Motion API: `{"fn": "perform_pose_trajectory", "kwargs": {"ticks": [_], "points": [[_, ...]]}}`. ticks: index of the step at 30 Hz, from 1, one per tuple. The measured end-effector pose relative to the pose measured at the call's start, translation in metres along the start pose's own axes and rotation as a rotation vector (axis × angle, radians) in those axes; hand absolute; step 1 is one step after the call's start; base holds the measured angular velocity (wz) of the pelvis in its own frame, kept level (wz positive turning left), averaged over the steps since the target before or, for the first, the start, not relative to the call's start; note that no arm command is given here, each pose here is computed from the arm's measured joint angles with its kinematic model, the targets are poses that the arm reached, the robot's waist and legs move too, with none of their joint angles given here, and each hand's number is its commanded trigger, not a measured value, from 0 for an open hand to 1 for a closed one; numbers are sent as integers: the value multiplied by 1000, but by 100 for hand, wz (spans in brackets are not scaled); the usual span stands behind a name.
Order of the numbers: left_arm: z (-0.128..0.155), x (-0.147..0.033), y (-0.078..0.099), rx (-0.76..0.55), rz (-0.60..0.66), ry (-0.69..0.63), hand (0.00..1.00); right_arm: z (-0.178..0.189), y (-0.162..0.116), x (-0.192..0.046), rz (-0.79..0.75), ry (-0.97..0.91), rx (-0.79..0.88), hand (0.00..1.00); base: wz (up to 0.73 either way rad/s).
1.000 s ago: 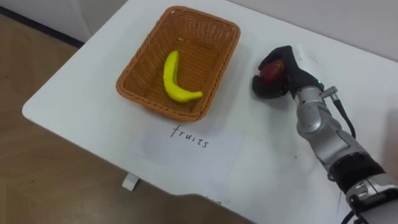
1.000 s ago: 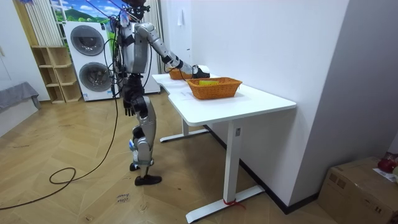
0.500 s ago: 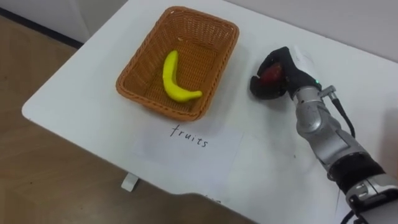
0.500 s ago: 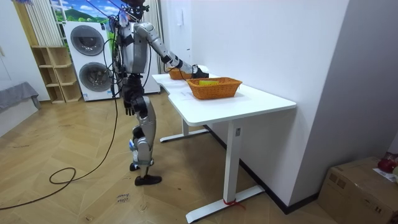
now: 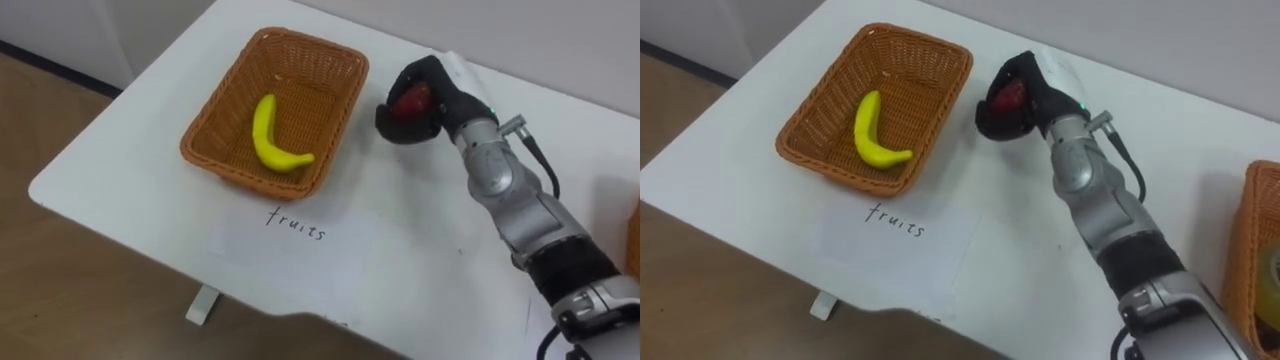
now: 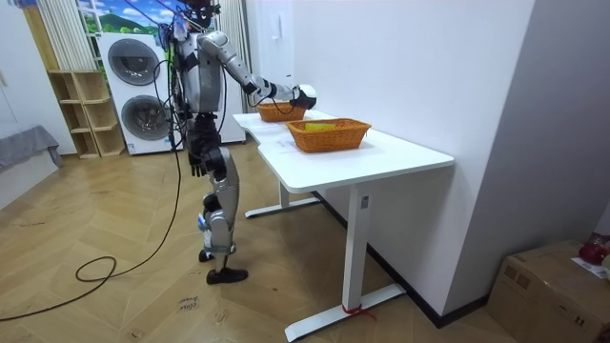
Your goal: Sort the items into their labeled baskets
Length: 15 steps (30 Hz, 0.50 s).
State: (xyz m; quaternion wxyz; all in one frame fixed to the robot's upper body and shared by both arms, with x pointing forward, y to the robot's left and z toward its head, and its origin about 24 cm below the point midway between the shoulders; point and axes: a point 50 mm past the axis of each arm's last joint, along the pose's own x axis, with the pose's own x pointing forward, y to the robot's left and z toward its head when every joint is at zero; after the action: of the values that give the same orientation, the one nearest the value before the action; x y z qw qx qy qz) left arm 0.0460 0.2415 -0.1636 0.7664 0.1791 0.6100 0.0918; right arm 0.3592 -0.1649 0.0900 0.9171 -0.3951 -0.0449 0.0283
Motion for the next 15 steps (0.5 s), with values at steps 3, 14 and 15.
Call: {"fn": "perform_pose_trajectory", "kwargs": {"ticks": [3, 14, 15], "points": [[-4, 0, 1, -7, -2, 15, 0, 6, -2, -2, -9, -23, 4, 100, 0], [-32, -5, -1, -35, 5, 98, 0, 29, -11, -7, -33, -120, 73, 100, -1], [-33, -5, -1, -34, 4, 103, 0, 30, -11, -7, -35, -125, 74, 100, 0]]}}
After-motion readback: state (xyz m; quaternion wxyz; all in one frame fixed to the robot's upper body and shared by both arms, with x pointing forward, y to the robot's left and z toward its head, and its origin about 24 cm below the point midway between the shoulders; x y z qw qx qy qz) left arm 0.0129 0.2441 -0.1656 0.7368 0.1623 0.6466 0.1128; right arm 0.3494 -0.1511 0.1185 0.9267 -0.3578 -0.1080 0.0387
